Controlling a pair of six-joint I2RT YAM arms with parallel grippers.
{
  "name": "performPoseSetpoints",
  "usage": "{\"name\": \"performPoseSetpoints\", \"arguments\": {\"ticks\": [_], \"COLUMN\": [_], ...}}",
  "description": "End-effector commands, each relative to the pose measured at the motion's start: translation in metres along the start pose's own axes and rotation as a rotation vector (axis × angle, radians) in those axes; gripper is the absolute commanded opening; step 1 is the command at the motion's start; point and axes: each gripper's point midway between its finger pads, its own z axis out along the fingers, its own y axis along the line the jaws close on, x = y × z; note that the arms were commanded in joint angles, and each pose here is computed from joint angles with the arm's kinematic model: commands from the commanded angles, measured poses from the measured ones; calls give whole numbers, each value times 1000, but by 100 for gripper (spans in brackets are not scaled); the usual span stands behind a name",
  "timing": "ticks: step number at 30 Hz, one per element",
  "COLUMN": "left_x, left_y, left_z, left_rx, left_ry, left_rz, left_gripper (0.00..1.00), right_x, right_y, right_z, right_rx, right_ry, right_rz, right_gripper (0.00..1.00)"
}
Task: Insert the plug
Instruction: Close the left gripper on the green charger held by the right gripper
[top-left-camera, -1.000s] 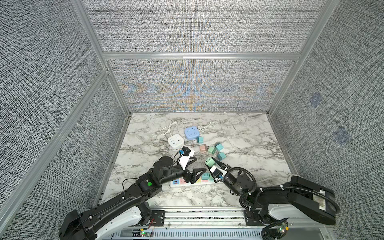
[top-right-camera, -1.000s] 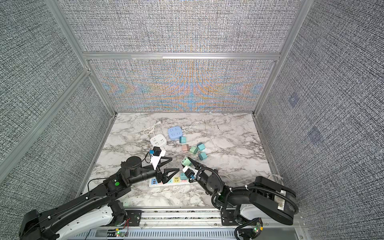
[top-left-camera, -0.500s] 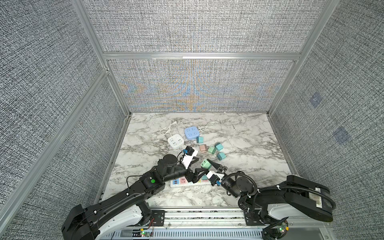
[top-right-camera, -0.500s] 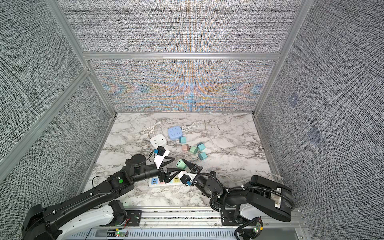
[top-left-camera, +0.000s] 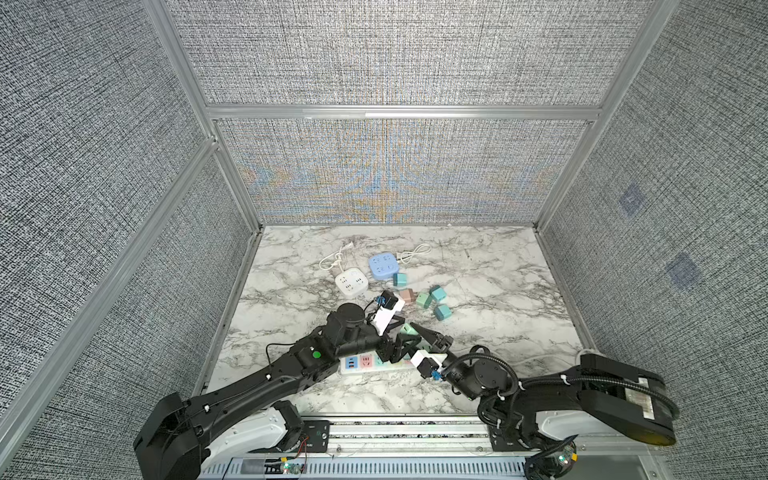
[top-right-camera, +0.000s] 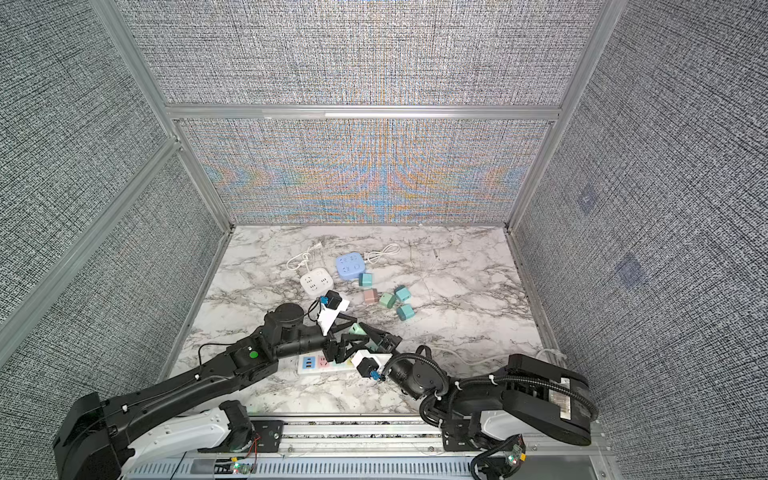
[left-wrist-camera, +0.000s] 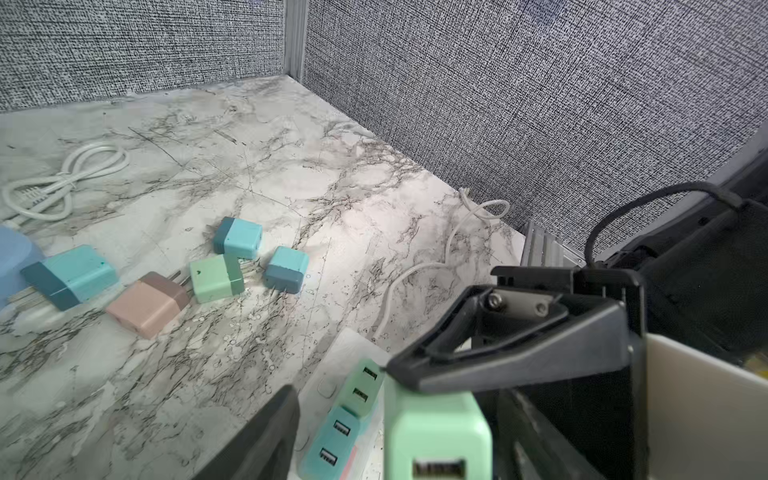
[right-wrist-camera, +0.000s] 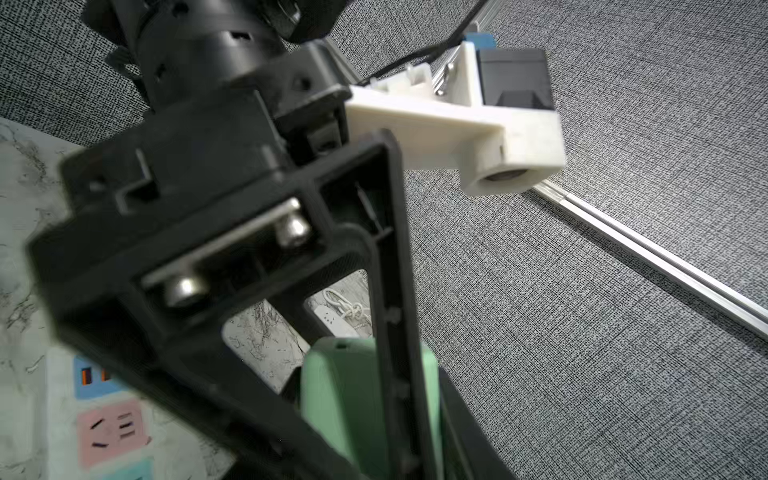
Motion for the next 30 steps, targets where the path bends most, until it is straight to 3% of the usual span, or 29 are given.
{"name": "performPoseSetpoints", "arguments": {"ticks": [1,11,21,22,27,30], "left_x": [-3,-1,1,1,-5,-15], "left_y": [-4,-7,-11,-11,-7,-3], "left_z": [3,8,4,4,2,0], "left_rx": [27,49,68,69,36,-3], "left_ry": [-2,22,25,24,13,3], "left_rz": [24,21,27,29,40,65], "left_gripper": [68,62,8,3,0,0], "right_x": [-11,-13,-13,-14,-21,-22], "right_y": [-10,-11,-15,-14,-15,-15], "right_z": [0,-2,-3,-3,-8,-12], "right_rx": [41,46,72,73,88,99], "right_ry": [-37,-46,-50,-54,-73,-64], "right_rz": [5,-3,4,8,14,2], "right_gripper": [0,0,0,4,63,83]}}
